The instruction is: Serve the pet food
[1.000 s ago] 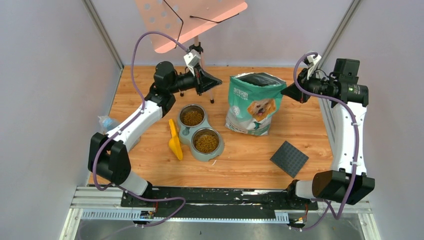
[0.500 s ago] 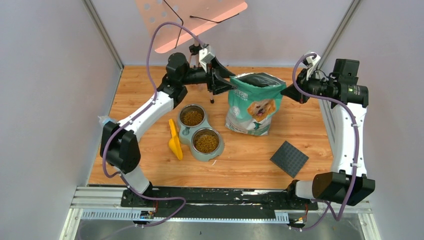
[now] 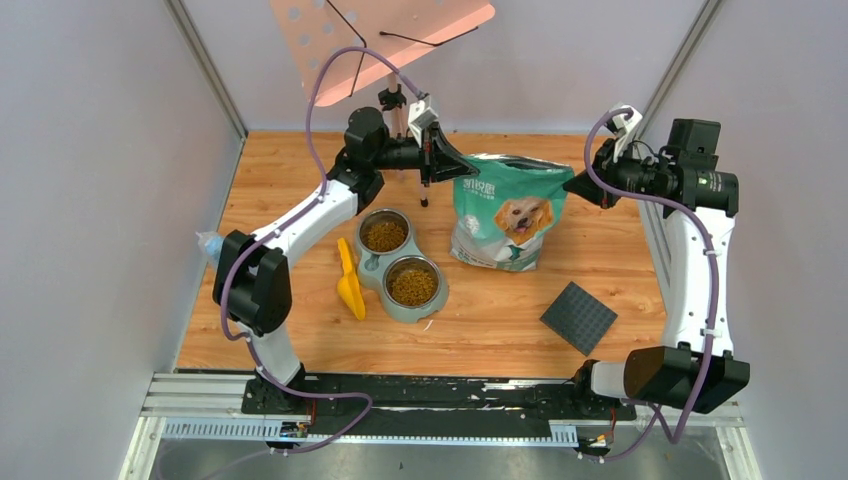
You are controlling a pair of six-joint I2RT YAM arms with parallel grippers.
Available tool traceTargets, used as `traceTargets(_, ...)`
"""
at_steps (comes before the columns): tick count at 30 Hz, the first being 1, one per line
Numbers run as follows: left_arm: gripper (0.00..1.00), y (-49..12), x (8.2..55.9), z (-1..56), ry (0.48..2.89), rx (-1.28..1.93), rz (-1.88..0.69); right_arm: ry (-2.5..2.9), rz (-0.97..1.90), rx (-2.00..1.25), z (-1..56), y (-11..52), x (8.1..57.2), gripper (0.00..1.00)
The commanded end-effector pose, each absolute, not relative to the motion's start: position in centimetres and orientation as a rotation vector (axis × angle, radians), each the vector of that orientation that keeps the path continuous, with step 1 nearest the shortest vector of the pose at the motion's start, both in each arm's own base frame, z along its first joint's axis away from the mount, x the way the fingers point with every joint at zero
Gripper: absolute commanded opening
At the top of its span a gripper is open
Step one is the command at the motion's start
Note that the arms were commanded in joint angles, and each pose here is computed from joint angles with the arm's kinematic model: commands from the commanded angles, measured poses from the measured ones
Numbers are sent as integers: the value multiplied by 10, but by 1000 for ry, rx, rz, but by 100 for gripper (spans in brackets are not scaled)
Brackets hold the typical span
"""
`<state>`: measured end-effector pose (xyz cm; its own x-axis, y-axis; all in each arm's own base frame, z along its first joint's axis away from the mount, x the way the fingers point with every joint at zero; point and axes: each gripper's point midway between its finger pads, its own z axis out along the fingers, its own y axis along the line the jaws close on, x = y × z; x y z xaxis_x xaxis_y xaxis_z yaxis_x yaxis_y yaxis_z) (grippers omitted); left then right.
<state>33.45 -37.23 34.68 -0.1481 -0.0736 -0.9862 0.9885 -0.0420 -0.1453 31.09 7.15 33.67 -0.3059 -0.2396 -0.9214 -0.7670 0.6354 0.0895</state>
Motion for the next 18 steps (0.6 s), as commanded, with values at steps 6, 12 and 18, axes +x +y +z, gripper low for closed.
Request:
traceTargets(6,0,-334,333,390,1196,1014,-1295,1758,716,-808,361,72,311,0)
traceTargets(12,0,-343,320,385,1199,1039,-1329,1727,740,-912,359,99,306,21)
traceTargets(18,0,-348,313,382,1200,1059,-1350,1702,728,-1002,354,114,309,49)
